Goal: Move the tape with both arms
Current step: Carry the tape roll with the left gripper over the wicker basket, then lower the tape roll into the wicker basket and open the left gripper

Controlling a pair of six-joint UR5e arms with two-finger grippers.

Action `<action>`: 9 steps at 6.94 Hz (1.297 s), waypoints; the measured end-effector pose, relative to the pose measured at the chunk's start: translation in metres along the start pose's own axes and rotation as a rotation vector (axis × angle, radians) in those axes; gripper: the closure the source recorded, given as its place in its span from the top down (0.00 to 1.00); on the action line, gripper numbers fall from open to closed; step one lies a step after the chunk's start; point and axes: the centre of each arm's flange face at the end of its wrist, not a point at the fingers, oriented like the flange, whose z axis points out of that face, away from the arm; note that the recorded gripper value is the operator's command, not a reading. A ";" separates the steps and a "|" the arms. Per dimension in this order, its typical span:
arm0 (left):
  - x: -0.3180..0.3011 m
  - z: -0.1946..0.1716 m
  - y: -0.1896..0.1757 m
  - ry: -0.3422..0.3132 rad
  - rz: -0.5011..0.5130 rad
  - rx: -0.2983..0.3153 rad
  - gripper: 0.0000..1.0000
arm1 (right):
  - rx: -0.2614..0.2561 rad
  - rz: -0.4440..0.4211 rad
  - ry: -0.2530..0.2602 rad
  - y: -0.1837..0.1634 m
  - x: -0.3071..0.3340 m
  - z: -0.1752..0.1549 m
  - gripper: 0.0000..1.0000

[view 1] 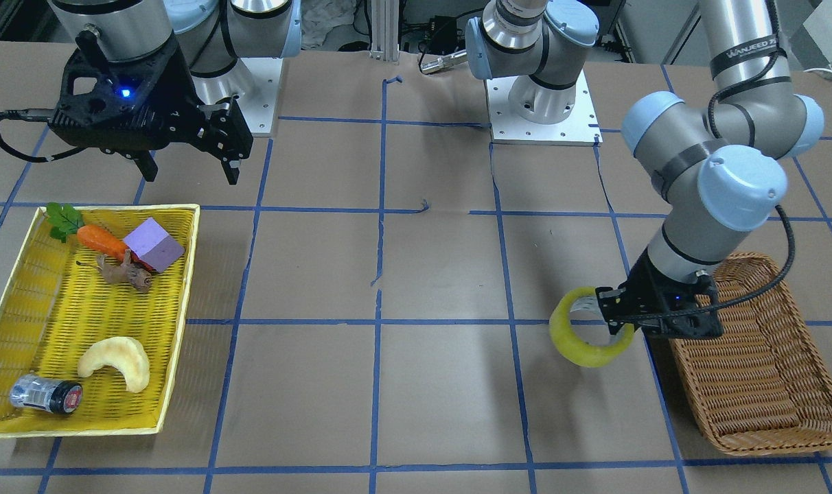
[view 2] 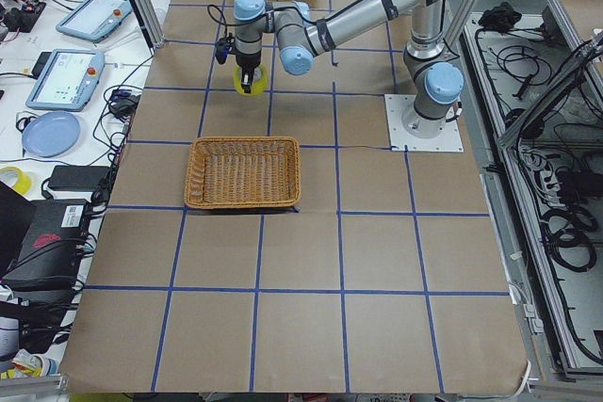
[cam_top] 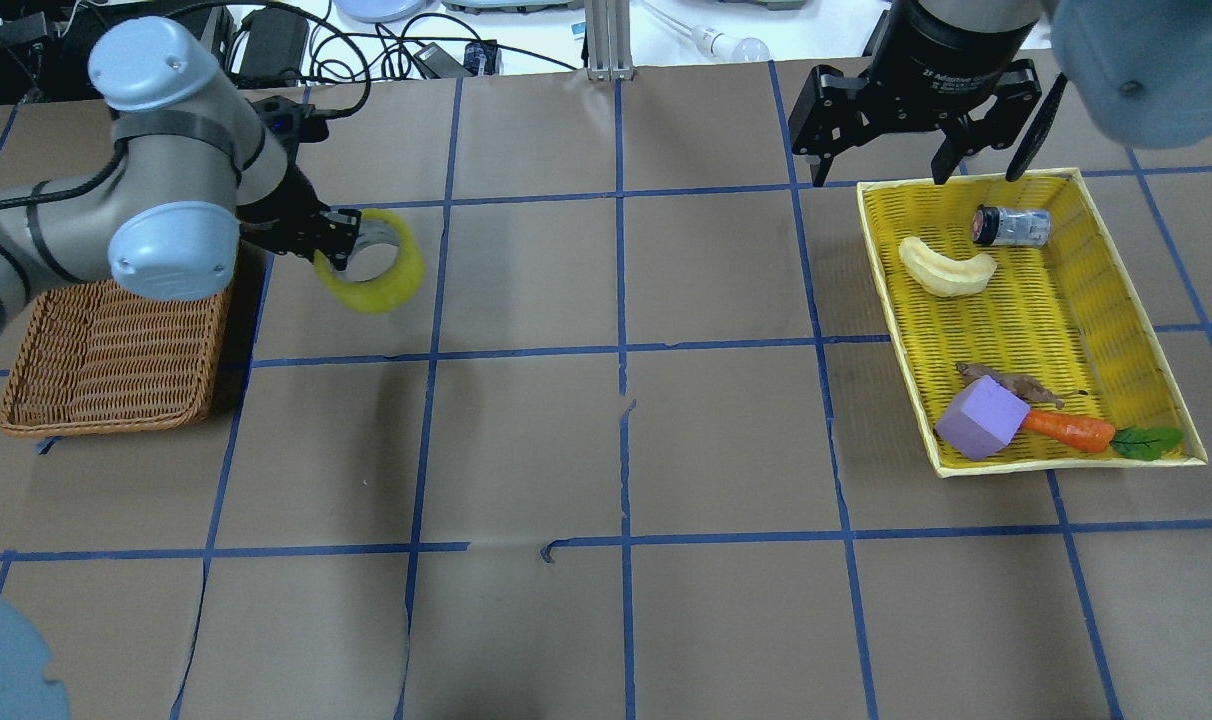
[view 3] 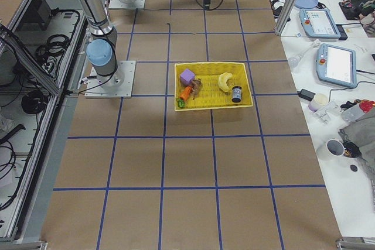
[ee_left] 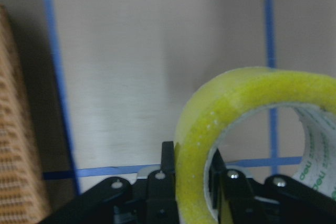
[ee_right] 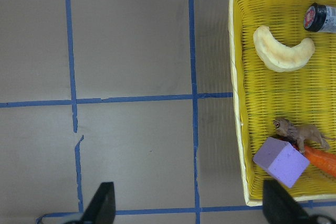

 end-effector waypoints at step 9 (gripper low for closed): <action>-0.235 0.050 0.050 -0.052 0.098 0.011 0.00 | 0.005 0.001 -0.004 -0.001 -0.001 0.000 1.00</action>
